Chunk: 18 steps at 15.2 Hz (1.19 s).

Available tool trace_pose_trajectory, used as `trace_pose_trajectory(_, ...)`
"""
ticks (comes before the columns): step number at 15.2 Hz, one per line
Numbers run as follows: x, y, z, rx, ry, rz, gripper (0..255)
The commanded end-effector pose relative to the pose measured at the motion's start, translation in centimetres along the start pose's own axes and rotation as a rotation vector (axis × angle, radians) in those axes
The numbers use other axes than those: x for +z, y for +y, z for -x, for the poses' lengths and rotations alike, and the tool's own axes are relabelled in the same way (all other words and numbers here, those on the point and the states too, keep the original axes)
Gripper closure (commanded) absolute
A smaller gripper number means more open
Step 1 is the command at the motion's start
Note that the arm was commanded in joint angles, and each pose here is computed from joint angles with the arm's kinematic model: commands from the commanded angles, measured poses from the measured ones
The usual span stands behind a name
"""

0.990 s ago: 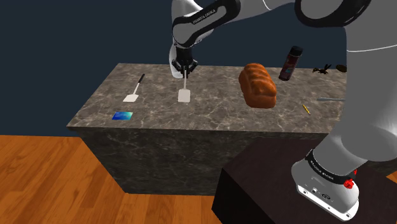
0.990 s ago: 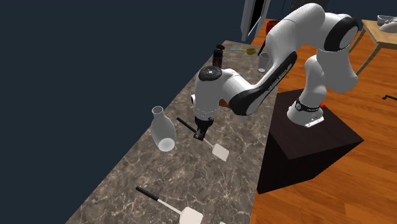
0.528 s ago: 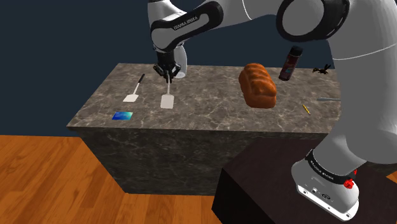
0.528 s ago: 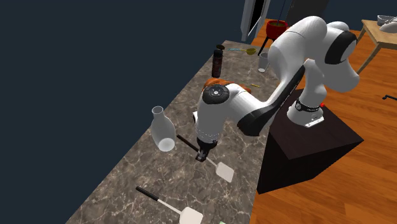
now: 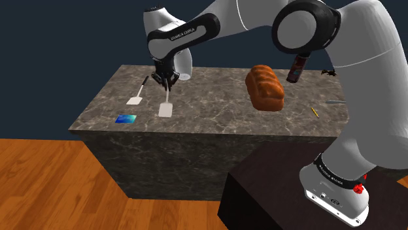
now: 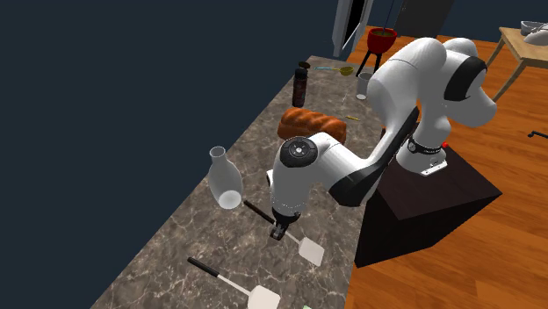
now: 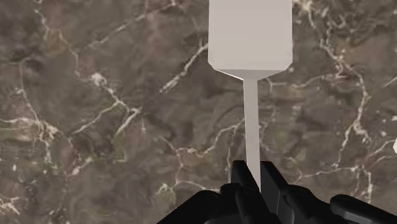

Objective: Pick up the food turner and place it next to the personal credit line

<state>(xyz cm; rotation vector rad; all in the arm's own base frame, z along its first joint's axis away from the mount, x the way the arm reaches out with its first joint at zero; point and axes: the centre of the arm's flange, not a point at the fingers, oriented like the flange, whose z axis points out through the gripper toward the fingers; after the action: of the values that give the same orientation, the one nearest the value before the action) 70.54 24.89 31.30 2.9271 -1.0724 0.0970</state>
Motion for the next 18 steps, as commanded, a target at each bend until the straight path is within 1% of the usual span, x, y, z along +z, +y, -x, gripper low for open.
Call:
trace_pose_trajectory(1, 1.0, 0.0, 0.2, 0.0, 0.0, 0.0, 255)
trace_pose_trajectory(8, 4.7, 0.0, 0.4, 0.0, 0.0, 0.0, 255)
trace_pose_trajectory(16, 4.7, 0.0, 0.4, 0.0, 0.0, 0.0, 255)
trace_pose_trajectory(17, 4.7, 0.0, 0.4, 0.0, 0.0, 0.0, 0)
trace_pose_trajectory(18, 4.7, 0.0, 0.4, 0.0, 0.0, 0.0, 0)
